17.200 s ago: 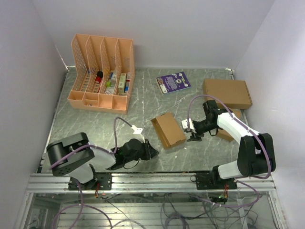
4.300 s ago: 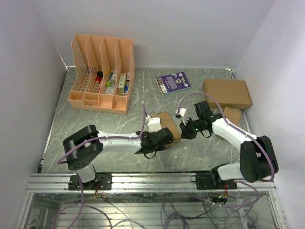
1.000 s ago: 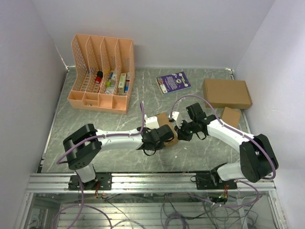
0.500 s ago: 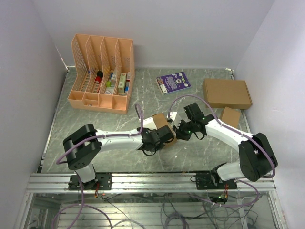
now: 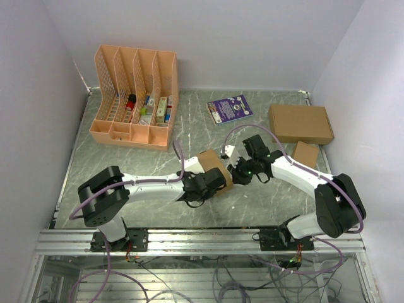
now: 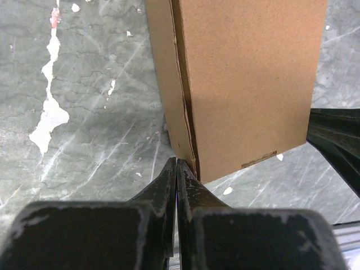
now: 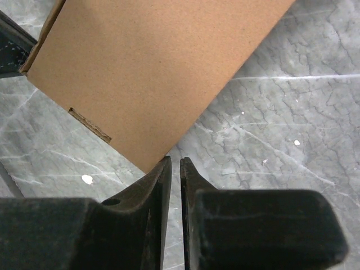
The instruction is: Fold the paper box
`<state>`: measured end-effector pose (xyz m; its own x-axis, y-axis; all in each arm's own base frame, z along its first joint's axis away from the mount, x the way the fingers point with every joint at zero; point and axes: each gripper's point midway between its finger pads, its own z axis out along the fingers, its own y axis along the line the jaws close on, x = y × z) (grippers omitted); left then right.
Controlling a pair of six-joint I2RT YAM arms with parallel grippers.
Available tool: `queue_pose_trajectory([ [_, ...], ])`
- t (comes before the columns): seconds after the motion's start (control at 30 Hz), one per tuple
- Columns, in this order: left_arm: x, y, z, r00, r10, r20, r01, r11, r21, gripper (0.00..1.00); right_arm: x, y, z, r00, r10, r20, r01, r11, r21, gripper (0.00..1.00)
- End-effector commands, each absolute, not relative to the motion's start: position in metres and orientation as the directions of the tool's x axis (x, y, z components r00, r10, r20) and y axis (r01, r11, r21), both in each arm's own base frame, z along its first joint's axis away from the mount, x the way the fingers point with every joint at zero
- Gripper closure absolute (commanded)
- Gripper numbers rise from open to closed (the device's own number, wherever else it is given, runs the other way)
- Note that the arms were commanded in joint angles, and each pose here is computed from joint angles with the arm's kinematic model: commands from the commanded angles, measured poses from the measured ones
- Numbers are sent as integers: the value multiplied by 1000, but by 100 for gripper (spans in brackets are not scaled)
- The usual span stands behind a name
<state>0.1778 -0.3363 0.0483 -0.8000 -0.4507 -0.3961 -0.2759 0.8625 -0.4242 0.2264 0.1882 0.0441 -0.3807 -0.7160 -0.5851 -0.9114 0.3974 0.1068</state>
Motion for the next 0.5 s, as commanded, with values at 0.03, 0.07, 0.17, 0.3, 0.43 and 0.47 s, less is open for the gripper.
queue_pose_trajectory([
  [0.03,182,-355,72,-799,-469,-376,-216,807,-549,92,236,189,57,-416,-661,-625,-888,442,123,85],
  [0.07,179,-350,69,-808,-453,-378,-209,819,-534,92,238,187,58,-418,-657,-627,-885,451,117,85],
  [0.17,173,-341,63,-827,-393,-401,-165,852,-496,90,243,181,59,-423,-655,-627,-876,471,99,83],
  [0.3,167,-331,62,-844,-321,-430,-99,881,-463,89,249,175,64,-427,-642,-637,-867,491,87,82],
  [0.43,161,-327,66,-856,-243,-456,-7,888,-460,88,255,171,71,-431,-622,-654,-857,509,81,81],
  [0.47,160,-327,68,-858,-225,-461,18,884,-466,87,257,170,74,-429,-615,-661,-855,512,78,81],
])
